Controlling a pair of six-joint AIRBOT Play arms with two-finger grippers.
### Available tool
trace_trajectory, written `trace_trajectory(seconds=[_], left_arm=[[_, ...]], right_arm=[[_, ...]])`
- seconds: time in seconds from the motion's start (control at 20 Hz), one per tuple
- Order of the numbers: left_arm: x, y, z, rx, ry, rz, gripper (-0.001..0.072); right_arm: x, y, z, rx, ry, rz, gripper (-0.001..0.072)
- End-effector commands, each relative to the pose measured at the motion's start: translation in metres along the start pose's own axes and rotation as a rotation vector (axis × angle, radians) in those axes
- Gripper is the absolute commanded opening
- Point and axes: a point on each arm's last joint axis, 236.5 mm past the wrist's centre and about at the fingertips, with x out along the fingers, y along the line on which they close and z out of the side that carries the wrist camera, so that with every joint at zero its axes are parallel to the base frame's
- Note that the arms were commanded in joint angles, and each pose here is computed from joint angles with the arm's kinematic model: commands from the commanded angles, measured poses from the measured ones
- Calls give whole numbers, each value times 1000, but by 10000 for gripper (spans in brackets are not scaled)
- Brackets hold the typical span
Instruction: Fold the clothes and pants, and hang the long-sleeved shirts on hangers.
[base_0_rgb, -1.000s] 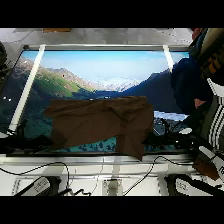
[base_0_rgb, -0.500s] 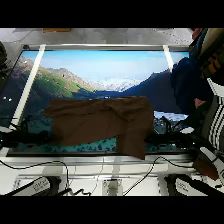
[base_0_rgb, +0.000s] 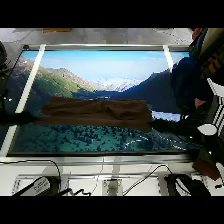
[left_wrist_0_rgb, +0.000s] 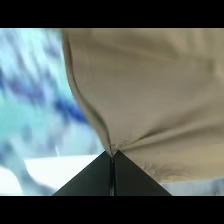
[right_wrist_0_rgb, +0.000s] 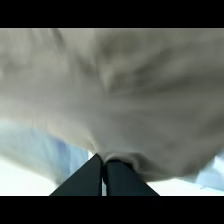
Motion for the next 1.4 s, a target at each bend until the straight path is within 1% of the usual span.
trace_trajectory(seconds=[0.0,0.2,0.35,0.55,0.6,0.65,0.7,0.75,0.85,0.9,0.95,1.0,1.1,1.2,1.3,1.35], left_arm=[[-12,12,73,4,-274,88,11],[27,1,116,-1,-388,95,11],[67,-14,139,38,-451,135,11],[118,-23,130,57,-397,134,12],[122,-24,126,56,-381,128,93],[119,-22,127,53,-384,129,465],[112,-20,130,33,-401,130,706],[101,-16,135,-5,-424,130,702],[77,-10,135,-76,-436,114,702],[68,-6,128,-68,-408,112,701],[63,0,113,-88,-351,103,697],[63,7,94,-151,-279,86,697],[69,23,54,-243,-121,56,697],[83,24,30,-312,-21,-9,699],[107,19,23,-363,18,-72,699],[118,15,26,-348,10,-100,699]], right_arm=[[-8,10,71,24,-333,-42,22],[26,-12,114,73,-554,-174,22],[70,-33,123,91,-522,-249,22],[113,-57,132,110,-464,-302,23],[116,-58,134,107,-463,-305,46],[115,-58,136,101,-469,-307,213],[113,-56,138,78,-475,-310,566],[111,-55,140,49,-479,-314,691],[109,-51,141,17,-478,-315,682],[108,-50,142,16,-481,-311,682],[107,-48,142,15,-481,-308,682],[107,-48,142,15,-479,-306,682],[109,-46,139,16,-463,-299,682],[113,-44,133,17,-434,-287,681],[117,-42,127,19,-405,-275,681],[119,-40,123,20,-390,-269,681]])
